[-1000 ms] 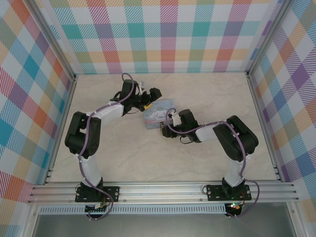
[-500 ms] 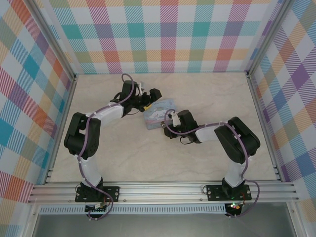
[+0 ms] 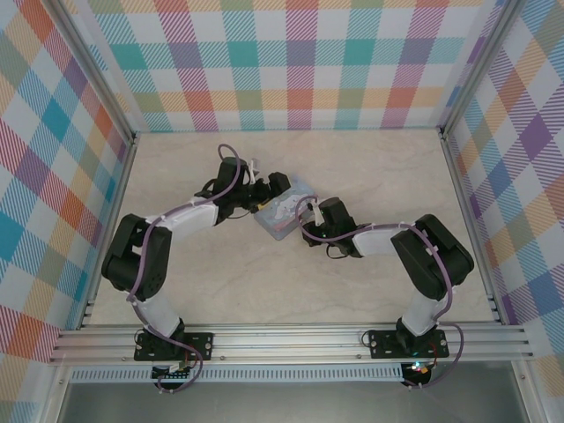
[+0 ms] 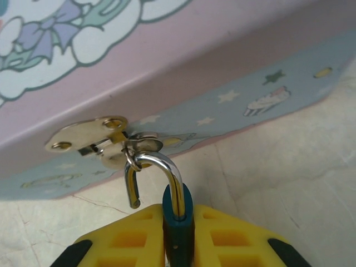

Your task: Unlock a padlock with a key

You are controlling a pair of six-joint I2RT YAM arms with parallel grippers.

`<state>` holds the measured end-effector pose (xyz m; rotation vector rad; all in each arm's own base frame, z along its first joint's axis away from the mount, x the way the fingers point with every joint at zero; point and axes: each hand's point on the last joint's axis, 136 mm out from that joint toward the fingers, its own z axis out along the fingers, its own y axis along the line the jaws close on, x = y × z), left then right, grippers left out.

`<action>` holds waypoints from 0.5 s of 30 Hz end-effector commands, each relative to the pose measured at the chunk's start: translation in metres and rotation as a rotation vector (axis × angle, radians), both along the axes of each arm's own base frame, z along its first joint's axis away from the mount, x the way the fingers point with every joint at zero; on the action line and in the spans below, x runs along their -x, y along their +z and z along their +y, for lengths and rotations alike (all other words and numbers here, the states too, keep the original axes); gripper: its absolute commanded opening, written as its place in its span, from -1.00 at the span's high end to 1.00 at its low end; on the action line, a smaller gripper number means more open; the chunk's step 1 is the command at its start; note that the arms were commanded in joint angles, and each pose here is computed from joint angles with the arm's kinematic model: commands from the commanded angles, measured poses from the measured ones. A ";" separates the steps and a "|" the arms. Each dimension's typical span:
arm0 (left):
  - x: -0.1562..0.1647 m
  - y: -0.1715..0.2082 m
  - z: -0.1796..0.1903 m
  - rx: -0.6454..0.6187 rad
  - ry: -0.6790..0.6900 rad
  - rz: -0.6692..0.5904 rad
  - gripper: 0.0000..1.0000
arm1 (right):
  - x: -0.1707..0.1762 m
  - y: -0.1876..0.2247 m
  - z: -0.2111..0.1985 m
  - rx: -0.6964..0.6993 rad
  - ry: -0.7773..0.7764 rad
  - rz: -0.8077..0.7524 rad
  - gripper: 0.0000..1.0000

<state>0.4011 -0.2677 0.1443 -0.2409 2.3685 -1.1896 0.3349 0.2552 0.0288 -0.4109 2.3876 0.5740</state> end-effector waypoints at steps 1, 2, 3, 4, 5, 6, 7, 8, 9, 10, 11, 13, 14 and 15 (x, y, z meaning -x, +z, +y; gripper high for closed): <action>0.010 -0.003 0.014 -0.050 0.054 0.017 -1.00 | 0.001 -0.004 -0.018 0.063 -0.070 0.013 0.67; 0.011 0.003 0.015 -0.053 0.055 0.004 -1.00 | 0.001 -0.005 -0.019 0.072 -0.073 0.011 0.66; 0.011 0.012 0.015 -0.053 0.054 -0.015 -1.00 | 0.001 -0.004 -0.019 0.073 -0.072 0.009 0.66; 0.011 0.021 0.014 -0.051 0.051 -0.035 -1.00 | 0.001 -0.004 -0.019 0.069 -0.069 0.008 0.66; 0.012 0.027 0.013 -0.050 0.045 -0.050 -1.00 | 0.002 -0.002 -0.017 0.059 -0.063 0.005 0.65; 0.013 0.034 0.010 -0.049 0.038 -0.067 -1.00 | 0.002 0.000 -0.015 0.044 -0.056 0.001 0.65; 0.014 0.041 0.005 -0.044 0.026 -0.082 -1.00 | 0.002 0.002 -0.013 0.030 -0.051 -0.001 0.65; 0.015 0.046 0.000 -0.039 0.013 -0.092 -1.00 | 0.002 0.003 -0.012 0.023 -0.049 0.000 0.65; 0.016 0.050 -0.008 -0.035 -0.003 -0.100 -1.00 | 0.002 0.004 -0.010 0.015 -0.047 -0.001 0.65; 0.018 0.053 -0.015 -0.029 -0.020 -0.106 -1.00 | 0.002 0.005 -0.010 0.008 -0.047 0.002 0.65; 0.020 0.055 -0.022 -0.024 -0.037 -0.109 -1.00 | 0.002 0.006 -0.009 0.001 -0.047 0.001 0.65; 0.022 0.054 -0.039 -0.020 -0.071 -0.106 -1.00 | 0.001 0.008 -0.006 -0.017 -0.046 0.005 0.64; 0.023 0.052 -0.045 -0.020 -0.083 -0.103 -1.00 | 0.001 0.009 -0.006 -0.022 -0.050 0.006 0.64; 0.023 0.048 -0.050 -0.024 -0.092 -0.095 -1.00 | -0.001 0.011 -0.005 -0.035 -0.053 0.006 0.64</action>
